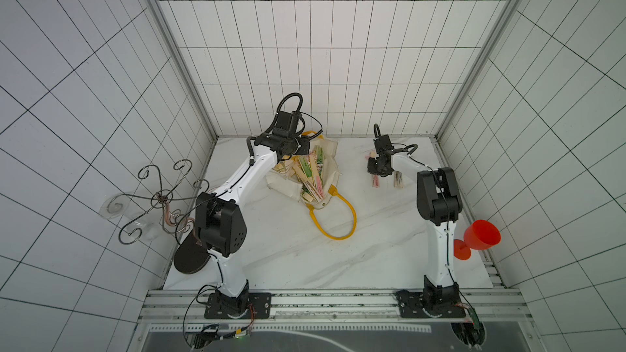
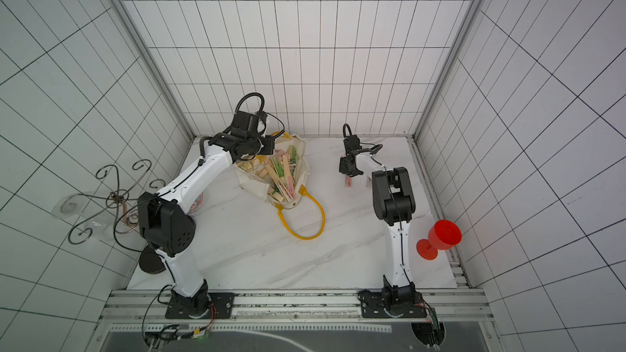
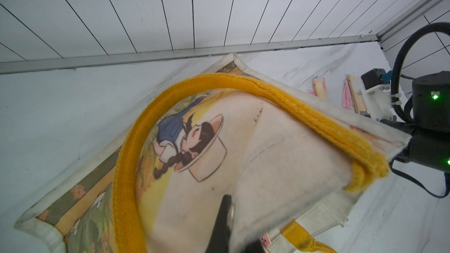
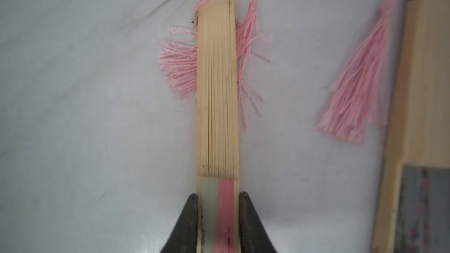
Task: Take out the folding fans from the tote bags
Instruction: Move the folding fan to the center of the board.
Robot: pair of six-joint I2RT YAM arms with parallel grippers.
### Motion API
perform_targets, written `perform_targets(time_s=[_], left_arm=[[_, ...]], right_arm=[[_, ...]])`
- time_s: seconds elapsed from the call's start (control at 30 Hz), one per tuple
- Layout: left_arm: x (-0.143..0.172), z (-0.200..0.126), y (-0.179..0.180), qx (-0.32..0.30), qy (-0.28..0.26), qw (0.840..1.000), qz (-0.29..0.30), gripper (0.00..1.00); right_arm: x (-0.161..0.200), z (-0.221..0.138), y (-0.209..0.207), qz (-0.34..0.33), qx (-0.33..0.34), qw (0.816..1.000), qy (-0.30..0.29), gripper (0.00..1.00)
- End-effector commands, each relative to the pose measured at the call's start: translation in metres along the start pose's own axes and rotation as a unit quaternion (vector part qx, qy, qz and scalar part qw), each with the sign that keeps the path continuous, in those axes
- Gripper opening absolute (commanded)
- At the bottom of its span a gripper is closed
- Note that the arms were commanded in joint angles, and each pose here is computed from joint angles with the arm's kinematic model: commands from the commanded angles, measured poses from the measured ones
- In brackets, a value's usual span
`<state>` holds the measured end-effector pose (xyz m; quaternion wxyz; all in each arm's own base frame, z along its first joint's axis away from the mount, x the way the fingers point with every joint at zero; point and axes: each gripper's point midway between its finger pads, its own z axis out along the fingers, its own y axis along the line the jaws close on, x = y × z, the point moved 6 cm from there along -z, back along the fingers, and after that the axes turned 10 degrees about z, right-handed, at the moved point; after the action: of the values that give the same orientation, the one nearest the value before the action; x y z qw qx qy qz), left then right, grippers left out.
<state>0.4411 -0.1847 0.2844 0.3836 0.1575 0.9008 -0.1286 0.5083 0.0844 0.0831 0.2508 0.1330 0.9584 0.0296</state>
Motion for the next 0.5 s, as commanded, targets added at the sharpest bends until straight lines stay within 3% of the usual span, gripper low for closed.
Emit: perform_targets(time_s=[0.0,0.1,0.23,0.47], left_arm=[[0.002,0.008,0.003,-0.001,0.008,1.000,-0.002,0.00],[0.001,0.007,0.004,-0.003,0.007,1.000,-0.002,0.00],[0.001,0.006,0.004,-0.004,0.007,1.000,-0.004,0.00],[0.001,0.002,0.004,-0.007,0.006,1.000,-0.003,0.00]], right_arm=[[0.001,0.016,-0.031,-0.032,0.035,0.998,0.049,0.22],[-0.006,0.017,-0.036,-0.041,0.031,0.997,0.051,0.26],[-0.011,0.007,-0.028,-0.047,0.004,0.998,0.047,0.44],[-0.038,-0.054,-0.019,-0.026,-0.028,0.999,-0.005,0.59]])
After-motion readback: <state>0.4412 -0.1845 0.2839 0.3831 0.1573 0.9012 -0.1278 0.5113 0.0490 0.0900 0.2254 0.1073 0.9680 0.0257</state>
